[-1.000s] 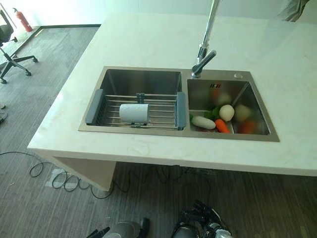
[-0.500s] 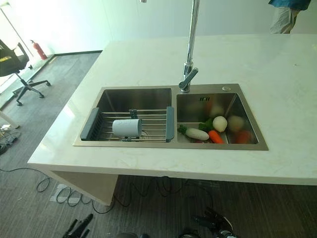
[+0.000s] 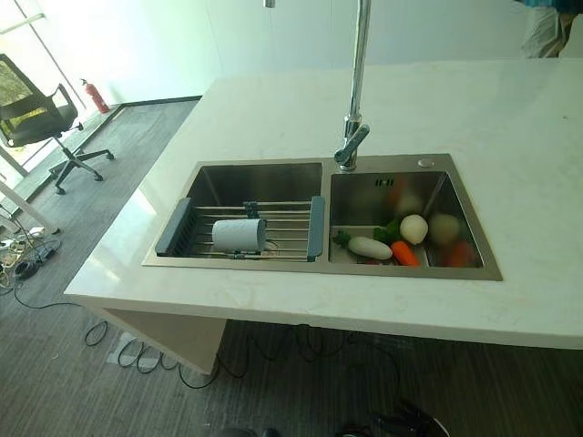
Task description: Place the dishes in the dishwasher.
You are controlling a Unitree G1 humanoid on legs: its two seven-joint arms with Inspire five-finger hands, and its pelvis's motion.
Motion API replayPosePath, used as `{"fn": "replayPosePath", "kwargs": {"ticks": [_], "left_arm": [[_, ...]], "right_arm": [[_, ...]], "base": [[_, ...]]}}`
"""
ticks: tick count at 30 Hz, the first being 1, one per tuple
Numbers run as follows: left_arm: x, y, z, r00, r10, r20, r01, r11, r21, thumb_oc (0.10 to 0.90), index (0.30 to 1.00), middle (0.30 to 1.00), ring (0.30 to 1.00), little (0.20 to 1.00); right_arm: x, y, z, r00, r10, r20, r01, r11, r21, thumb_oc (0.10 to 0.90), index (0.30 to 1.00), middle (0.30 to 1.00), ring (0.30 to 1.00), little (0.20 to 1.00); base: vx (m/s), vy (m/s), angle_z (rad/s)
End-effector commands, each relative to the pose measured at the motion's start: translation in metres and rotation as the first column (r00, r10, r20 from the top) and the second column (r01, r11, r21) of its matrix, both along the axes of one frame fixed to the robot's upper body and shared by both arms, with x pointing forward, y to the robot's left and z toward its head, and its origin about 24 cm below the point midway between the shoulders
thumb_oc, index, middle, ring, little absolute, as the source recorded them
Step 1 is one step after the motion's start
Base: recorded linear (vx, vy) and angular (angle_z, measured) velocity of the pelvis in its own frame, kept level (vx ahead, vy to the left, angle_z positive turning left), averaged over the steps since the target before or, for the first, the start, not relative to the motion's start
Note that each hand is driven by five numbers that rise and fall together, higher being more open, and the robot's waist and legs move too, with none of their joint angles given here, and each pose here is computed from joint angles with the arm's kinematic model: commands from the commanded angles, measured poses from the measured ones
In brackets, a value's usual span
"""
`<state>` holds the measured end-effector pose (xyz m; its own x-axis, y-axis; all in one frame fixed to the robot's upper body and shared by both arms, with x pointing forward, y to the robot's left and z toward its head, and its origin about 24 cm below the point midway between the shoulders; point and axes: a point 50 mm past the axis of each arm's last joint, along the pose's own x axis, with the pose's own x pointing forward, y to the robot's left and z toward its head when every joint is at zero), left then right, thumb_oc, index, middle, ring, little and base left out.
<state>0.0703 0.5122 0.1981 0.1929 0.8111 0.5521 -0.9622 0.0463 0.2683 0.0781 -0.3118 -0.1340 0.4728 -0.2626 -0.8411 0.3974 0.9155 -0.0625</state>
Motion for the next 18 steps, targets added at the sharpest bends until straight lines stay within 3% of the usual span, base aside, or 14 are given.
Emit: {"fn": "replayPosePath", "kwargs": {"ticks": [1, 2, 3, 4, 6, 9, 12, 18], "left_arm": [[0.054, -0.037, 0.060, 0.894, -0.448, -0.020, 0.440, 0.868, 0.228, 0.800, 0.900, 0.900, 0.900, 0.900], [0.056, -0.039, 0.062, 0.882, -0.471, -0.017, 0.462, 0.857, 0.230, 0.800, 0.900, 0.900, 0.900, 0.900], [0.079, -0.059, 0.079, 0.786, -0.617, -0.041, 0.606, 0.757, 0.244, 0.800, 0.900, 0.900, 0.900, 0.900], [0.092, -0.071, 0.083, 0.727, -0.679, -0.099, 0.680, 0.692, 0.243, 0.800, 0.900, 0.900, 0.900, 0.900], [0.106, -0.083, 0.085, 0.668, -0.726, -0.162, 0.742, 0.632, 0.223, 0.800, 0.900, 0.900, 0.900, 0.900], [0.147, -0.114, 0.070, 0.477, -0.804, -0.355, 0.867, 0.497, 0.037, 0.800, 0.900, 0.900, 0.900, 0.900], [0.176, -0.134, 0.051, 0.343, -0.804, -0.485, 0.888, 0.446, -0.112, 0.800, 0.900, 0.900, 0.900, 0.900], [0.190, -0.141, 0.053, 0.309, -0.765, -0.565, 0.875, 0.462, -0.147, 0.800, 0.900, 0.900, 0.900, 0.900]], "right_arm": [[0.041, 0.011, 0.007, 0.989, 0.013, 0.146, -0.018, 0.999, 0.033, 0.800, 0.900, 0.900, 0.900, 0.900], [0.041, 0.011, 0.007, 0.989, 0.013, 0.147, -0.018, 0.999, 0.034, 0.800, 0.900, 0.900, 0.900, 0.900], [0.043, 0.015, 0.006, 0.989, 0.024, 0.148, -0.030, 0.999, 0.043, 0.800, 0.900, 0.900, 0.900, 0.900], [0.044, 0.017, 0.006, 0.988, 0.030, 0.150, -0.037, 0.998, 0.048, 0.800, 0.900, 0.900, 0.900, 0.900], [0.045, 0.017, 0.006, 0.988, 0.026, 0.154, -0.034, 0.998, 0.053, 0.800, 0.900, 0.900, 0.900, 0.900], [0.047, 0.017, 0.006, 0.989, 0.020, 0.147, -0.029, 0.998, 0.062, 0.800, 0.900, 0.900, 0.900, 0.900], [0.045, 0.017, 0.005, 0.991, -0.004, 0.136, -0.005, 0.998, 0.064, 0.800, 0.900, 0.900, 0.900, 0.900], [0.038, 0.011, 0.005, 0.992, -0.037, 0.122, 0.031, 0.998, 0.047, 0.800, 0.900, 0.900, 0.900, 0.900]], "base": [[0.03, -0.053, 0.07], [0.03, -0.060, -0.02], [0.01, -0.064, -0.01], [0.03, -0.068, -0.07], [0.02, -0.044, -0.09], [0.02, -0.056, -0.26], [0.03, -0.035, -0.35], [0.02, 0.000, -0.16]]}}
